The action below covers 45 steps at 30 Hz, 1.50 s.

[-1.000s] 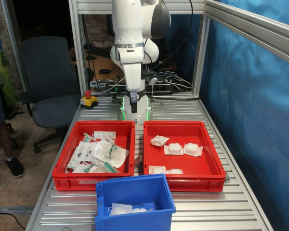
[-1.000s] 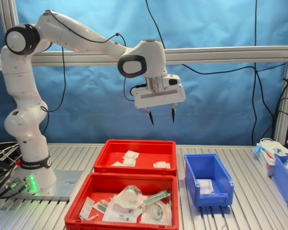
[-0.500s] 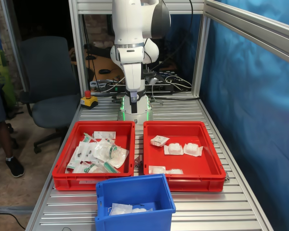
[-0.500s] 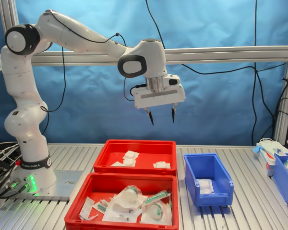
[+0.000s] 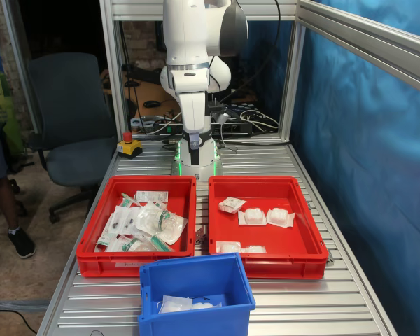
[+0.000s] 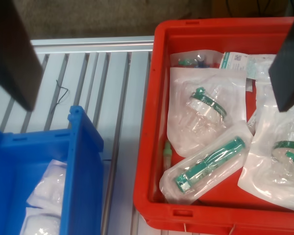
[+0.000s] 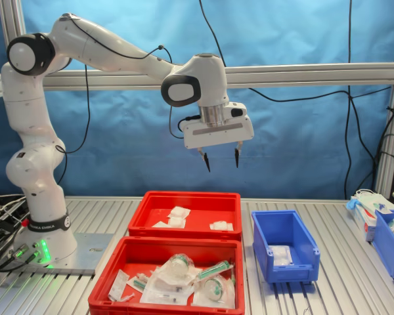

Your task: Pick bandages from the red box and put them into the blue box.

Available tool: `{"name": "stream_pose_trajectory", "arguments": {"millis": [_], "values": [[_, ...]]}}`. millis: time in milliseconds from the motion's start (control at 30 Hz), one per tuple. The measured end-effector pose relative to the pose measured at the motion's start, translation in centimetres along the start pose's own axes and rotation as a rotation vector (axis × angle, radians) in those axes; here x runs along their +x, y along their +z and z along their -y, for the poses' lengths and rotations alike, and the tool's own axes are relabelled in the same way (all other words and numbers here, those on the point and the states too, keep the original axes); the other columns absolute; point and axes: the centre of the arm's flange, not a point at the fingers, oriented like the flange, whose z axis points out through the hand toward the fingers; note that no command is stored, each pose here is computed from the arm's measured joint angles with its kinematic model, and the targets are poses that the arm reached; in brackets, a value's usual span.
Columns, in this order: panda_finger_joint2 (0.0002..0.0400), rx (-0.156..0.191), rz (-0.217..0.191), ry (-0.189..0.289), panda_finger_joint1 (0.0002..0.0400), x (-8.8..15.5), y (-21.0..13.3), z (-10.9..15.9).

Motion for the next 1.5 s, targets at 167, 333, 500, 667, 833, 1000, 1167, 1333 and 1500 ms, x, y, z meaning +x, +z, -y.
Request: {"name": "stream_pose_trajectory", "arguments": {"millis": [167, 333, 500, 667, 833, 1000, 1167, 1333, 1500], "values": [[0.0400, 0.002, 0.001, -0.001, 0.0400, 0.0, 0.1, 0.1], [0.0400, 0.005, 0.004, -0.002, 0.0400, 0.0, 0.3, 0.2], [0.0400, 0.019, 0.014, -0.011, 0.0400, 0.1, 1.1, 0.9], [0.0400, 0.035, 0.025, -0.021, 0.0400, 0.1, 2.1, 1.7], [0.0400, 0.031, 0.021, -0.032, 0.0400, 0.3, 3.2, 2.4], [0.0400, 0.030, 0.017, -0.049, 0.0400, 0.5, 4.8, 3.7], [0.0400, 0.047, 0.030, -0.056, 0.0400, 0.4, 6.3, 5.0], [0.0400, 0.064, 0.044, -0.047, 0.0400, 0.4, 7.6, 6.3], [0.0400, 0.080, 0.058, -0.038, 0.0400, 0.6, 8.6, 7.6]]}}
